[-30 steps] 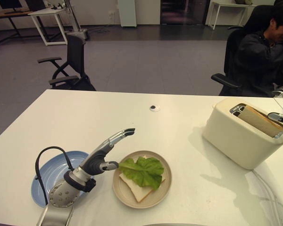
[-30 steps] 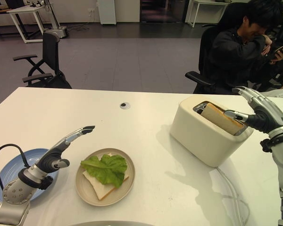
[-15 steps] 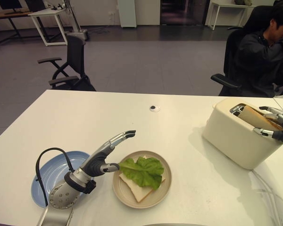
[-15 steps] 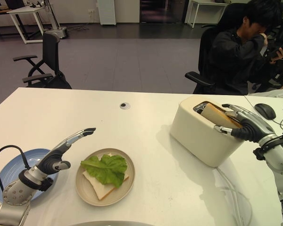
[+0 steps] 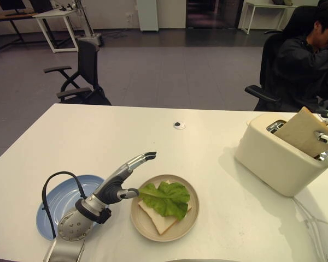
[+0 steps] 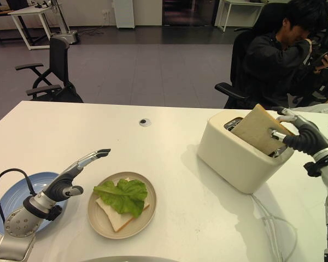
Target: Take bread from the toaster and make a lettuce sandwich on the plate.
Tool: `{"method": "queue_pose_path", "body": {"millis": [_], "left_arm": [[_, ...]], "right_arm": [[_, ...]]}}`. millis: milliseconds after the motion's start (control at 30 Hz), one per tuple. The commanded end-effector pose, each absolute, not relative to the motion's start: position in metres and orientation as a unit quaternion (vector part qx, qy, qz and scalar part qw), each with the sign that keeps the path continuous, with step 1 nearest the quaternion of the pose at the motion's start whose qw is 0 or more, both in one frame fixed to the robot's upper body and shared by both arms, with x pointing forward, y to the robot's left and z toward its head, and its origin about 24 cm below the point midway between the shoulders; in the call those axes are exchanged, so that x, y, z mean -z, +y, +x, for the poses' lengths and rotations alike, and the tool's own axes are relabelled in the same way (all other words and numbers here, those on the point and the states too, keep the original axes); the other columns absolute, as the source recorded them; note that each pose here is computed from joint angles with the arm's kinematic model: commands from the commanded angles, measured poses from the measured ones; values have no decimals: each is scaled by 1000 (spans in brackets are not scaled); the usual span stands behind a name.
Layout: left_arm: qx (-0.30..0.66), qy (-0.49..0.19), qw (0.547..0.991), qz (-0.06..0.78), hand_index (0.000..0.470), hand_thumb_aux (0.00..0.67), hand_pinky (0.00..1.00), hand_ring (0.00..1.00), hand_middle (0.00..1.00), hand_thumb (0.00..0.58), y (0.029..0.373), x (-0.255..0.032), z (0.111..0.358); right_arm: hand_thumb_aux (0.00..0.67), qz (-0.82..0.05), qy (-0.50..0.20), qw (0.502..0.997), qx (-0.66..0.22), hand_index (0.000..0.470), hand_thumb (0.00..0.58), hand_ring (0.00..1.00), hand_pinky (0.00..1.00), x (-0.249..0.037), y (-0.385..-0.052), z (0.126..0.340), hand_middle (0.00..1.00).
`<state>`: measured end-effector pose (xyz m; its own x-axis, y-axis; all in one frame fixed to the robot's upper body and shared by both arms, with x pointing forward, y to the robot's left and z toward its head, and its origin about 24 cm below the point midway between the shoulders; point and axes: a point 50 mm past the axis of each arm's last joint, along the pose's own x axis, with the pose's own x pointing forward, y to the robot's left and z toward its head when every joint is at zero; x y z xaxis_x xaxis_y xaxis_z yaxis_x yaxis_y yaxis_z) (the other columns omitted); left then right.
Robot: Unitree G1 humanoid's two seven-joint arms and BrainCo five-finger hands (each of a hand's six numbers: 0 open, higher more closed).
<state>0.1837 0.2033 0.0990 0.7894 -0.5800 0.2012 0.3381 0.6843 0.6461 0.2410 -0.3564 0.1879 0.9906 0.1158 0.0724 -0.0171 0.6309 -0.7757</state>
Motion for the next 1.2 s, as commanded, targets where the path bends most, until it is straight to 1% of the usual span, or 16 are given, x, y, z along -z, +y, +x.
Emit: {"method": "queue_pose_path", "body": {"millis": [33, 100, 167, 200, 267, 367, 433, 533, 633, 767, 900, 933, 1000, 1033, 1100, 1200], "left_arm": [[243, -215, 889, 322, 0, 0, 0, 0, 0, 0, 210, -105, 183], [227, -250, 880, 335, 0, 0, 0, 0, 0, 0, 217, -115, 178], [205, -283, 868, 353, 0, 0, 0, 0, 0, 0, 222, -124, 174], [197, -297, 862, 361, 0, 0, 0, 0, 0, 0, 223, -127, 172], [190, -325, 846, 377, 0, 0, 0, 0, 0, 0, 222, -132, 168], [182, -369, 820, 397, 0, 0, 0, 0, 0, 0, 221, -143, 158], [175, -385, 808, 409, 0, 0, 0, 0, 0, 0, 223, -148, 153], [151, -406, 800, 416, 0, 0, 0, 0, 0, 0, 227, -155, 150], [156, -407, 791, 429, 0, 0, 0, 0, 0, 0, 226, -155, 149], [200, -387, 774, 459, 0, 0, 0, 0, 0, 0, 212, -140, 149], [281, -358, 720, 524, 0, 0, 0, 0, 0, 0, 192, -118, 144], [298, -356, 694, 550, 0, 0, 0, 0, 0, 0, 187, -115, 141], [335, -347, 611, 628, 0, 0, 0, 0, 0, 0, 182, -106, 134], [347, -340, 583, 652, 0, 0, 0, 0, 0, 0, 183, -101, 132], [368, -318, 541, 686, 0, 0, 0, 0, 0, 0, 190, -92, 129], [396, -291, 499, 714, 0, 0, 0, 0, 0, 0, 200, -77, 127]], "right_arm": [[670, -332, -141, 924, -125, 470, 580, 0, 0, -235, -333, 240, 0], [670, -290, -177, 919, -198, 470, 580, 0, 0, -257, -312, 241, 0], [670, -266, -205, 908, -249, 470, 580, 0, 0, -276, -290, 245, 0], [670, -256, -212, 904, -270, 470, 580, 0, 0, -282, -280, 249, 0], [670, -246, -205, 892, -318, 470, 580, 0, 0, -282, -256, 259, 0], [670, -250, -140, 851, -441, 470, 580, 0, 0, -241, -194, 277, 0], [670, -256, -108, 813, -513, 470, 580, 0, 0, -214, -155, 278, 0], [670, -271, -80, 740, -610, 470, 580, 0, 0, -182, -93, 277, 0], [670, -298, -46, 687, -662, 470, 580, 0, 0, -154, -50, 280, 0], [670, -356, 16, 645, -676, 470, 580, 0, 0, -112, -32, 290, 0], [670, -367, 30, 628, -686, 470, 580, 0, 0, -94, -19, 290, 0], [670, -368, 28, 625, -687, 470, 580, 0, 0, -92, -16, 289, 0], [670, -372, 30, 617, -692, 470, 580, 0, 0, -85, -14, 286, 0], [670, -377, 31, 615, -692, 470, 580, 0, 0, -82, -13, 285, 0], [670, -390, 28, 616, -684, 470, 580, 0, 0, -77, -12, 286, 0], [670, -413, 26, 623, -664, 470, 580, 0, 0, -76, -16, 291, 0]]}}
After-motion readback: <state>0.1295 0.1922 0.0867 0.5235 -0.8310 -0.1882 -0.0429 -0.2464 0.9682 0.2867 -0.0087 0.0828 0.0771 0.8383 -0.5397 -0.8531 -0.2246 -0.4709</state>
